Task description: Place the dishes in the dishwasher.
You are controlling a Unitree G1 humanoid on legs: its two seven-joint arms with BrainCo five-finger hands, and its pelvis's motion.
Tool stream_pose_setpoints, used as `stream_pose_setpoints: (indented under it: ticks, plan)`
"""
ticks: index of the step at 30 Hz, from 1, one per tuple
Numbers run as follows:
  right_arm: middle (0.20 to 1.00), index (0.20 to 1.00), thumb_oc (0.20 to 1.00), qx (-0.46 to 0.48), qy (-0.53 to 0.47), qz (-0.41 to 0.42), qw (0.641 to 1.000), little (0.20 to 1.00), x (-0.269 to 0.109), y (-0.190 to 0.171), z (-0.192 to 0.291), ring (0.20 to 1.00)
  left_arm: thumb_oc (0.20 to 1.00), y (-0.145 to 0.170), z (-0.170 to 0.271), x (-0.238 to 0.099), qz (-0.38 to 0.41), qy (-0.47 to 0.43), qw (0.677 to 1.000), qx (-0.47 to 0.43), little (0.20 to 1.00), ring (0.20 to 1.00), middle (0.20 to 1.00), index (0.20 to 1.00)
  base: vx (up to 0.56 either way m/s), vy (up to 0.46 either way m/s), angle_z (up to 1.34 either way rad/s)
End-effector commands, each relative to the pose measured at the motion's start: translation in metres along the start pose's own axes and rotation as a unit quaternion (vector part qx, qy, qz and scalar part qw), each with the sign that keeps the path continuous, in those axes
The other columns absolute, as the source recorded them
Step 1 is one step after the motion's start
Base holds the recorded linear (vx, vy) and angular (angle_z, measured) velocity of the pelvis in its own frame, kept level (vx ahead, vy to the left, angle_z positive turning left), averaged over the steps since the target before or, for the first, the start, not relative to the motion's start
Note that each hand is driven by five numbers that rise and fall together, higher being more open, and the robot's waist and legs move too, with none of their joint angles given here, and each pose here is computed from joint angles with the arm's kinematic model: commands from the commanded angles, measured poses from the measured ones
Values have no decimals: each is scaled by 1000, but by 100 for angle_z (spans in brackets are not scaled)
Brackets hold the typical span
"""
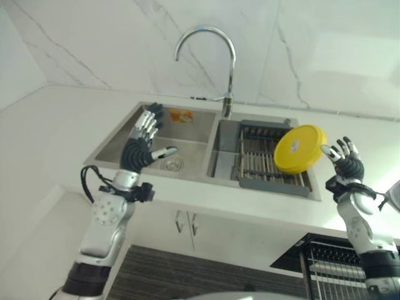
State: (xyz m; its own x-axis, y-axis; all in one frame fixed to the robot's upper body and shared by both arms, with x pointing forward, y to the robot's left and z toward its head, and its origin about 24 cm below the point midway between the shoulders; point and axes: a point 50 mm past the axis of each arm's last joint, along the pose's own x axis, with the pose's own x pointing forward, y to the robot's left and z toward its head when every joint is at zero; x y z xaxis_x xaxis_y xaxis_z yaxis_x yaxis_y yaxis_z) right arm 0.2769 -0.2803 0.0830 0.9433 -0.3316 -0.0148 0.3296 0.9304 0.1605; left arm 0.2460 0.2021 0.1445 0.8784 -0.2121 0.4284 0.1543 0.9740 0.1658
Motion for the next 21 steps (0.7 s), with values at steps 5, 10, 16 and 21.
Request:
stream_pose_setpoints:
  ticks: [5, 10, 16, 21]
  plan:
    - [1000, 1000, 1000, 0, -112, 14, 994, 1000, 19, 4, 58, 1000, 1000, 6, 15, 12, 7, -50, 999, 13, 1000, 1000, 1000, 1000, 0, 0, 0]
    - [1000, 1000, 1000, 17, -126, 94, 987, 1000, 10, 31, 50, 1000, 1000, 1, 30, 25, 17, -108, 993, 46, 1000, 1000, 1000, 1000, 0, 0, 0]
    - [1000, 1000, 1000, 20, -119, 71, 990, 1000, 12, 30, 52, 1000, 1000, 4, 29, 23, 20, -103, 993, 60, 1000, 1000, 1000, 1000, 18, -15, 1]
    - [1000, 1000, 1000, 22, -134, 51, 989, 1000, 11, 27, 58, 1000, 1000, 7, 27, 18, 26, -94, 994, 53, 1000, 1000, 1000, 1000, 37, -32, 0]
